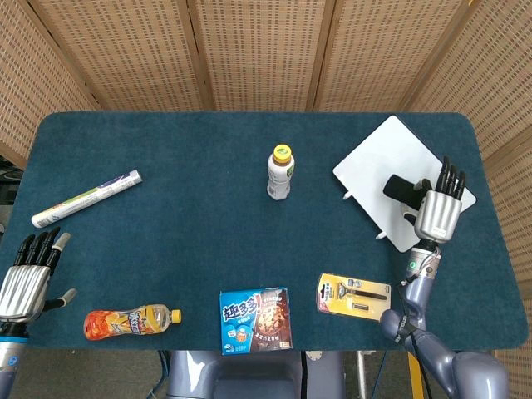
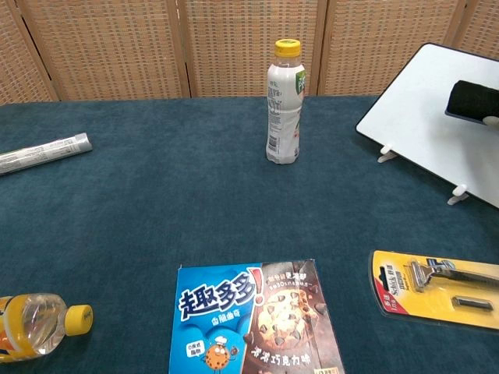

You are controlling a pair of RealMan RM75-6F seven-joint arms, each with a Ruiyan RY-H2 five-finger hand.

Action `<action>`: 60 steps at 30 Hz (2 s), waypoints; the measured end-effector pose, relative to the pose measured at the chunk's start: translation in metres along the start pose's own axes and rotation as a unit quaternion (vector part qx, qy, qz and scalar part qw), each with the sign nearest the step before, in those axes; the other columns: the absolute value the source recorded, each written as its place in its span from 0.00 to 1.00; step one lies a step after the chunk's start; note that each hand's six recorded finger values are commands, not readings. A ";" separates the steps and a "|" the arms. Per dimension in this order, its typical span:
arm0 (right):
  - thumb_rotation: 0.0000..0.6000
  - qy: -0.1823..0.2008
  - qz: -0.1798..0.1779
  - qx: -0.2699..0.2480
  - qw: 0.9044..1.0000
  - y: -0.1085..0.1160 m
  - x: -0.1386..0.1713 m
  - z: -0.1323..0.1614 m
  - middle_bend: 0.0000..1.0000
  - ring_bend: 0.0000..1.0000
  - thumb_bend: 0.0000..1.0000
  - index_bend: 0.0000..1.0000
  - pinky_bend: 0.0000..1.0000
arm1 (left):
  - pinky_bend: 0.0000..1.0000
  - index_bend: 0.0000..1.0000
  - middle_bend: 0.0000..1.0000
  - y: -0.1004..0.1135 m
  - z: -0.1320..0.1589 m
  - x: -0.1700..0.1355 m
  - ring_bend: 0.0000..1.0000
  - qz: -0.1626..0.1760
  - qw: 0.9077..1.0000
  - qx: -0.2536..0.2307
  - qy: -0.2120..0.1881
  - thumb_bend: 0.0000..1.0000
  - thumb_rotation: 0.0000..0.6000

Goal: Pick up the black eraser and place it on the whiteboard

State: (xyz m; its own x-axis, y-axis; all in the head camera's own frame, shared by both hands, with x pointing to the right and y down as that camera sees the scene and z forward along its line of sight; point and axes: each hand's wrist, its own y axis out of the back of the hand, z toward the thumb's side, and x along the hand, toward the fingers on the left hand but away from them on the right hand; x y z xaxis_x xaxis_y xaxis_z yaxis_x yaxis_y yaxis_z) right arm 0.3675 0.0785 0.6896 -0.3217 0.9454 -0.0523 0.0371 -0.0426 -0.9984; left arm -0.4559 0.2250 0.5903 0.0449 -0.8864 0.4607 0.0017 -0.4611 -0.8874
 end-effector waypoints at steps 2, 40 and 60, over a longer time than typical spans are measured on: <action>1.00 -0.005 -0.006 0.003 1.000 0.001 -0.002 -0.002 0.02 0.00 0.21 0.50 0.00 | 0.00 0.00 0.00 -0.001 0.000 0.000 0.00 -0.001 1.000 0.000 0.001 0.18 1.00; 1.00 -0.027 -0.003 0.013 1.000 -0.011 0.000 -0.019 0.00 0.00 0.16 0.07 0.00 | 0.00 0.00 0.00 -0.004 0.003 -0.001 0.00 -0.009 1.000 -0.001 -0.001 0.18 1.00; 1.00 0.045 -0.033 -0.081 0.995 0.012 0.024 0.001 0.00 0.00 0.05 0.01 0.00 | 0.00 0.00 0.00 0.000 0.004 -0.003 0.00 0.001 1.000 -0.005 -0.003 0.17 1.00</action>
State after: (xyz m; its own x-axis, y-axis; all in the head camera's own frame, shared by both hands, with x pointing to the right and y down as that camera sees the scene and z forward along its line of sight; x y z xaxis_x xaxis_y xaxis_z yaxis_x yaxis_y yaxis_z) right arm 0.3592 0.1006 0.6759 -0.2433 0.9697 0.0227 0.1736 0.0666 -0.9826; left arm -0.4524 0.2272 0.5886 0.0505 -0.8867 0.4596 -0.0084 -0.4605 -0.8876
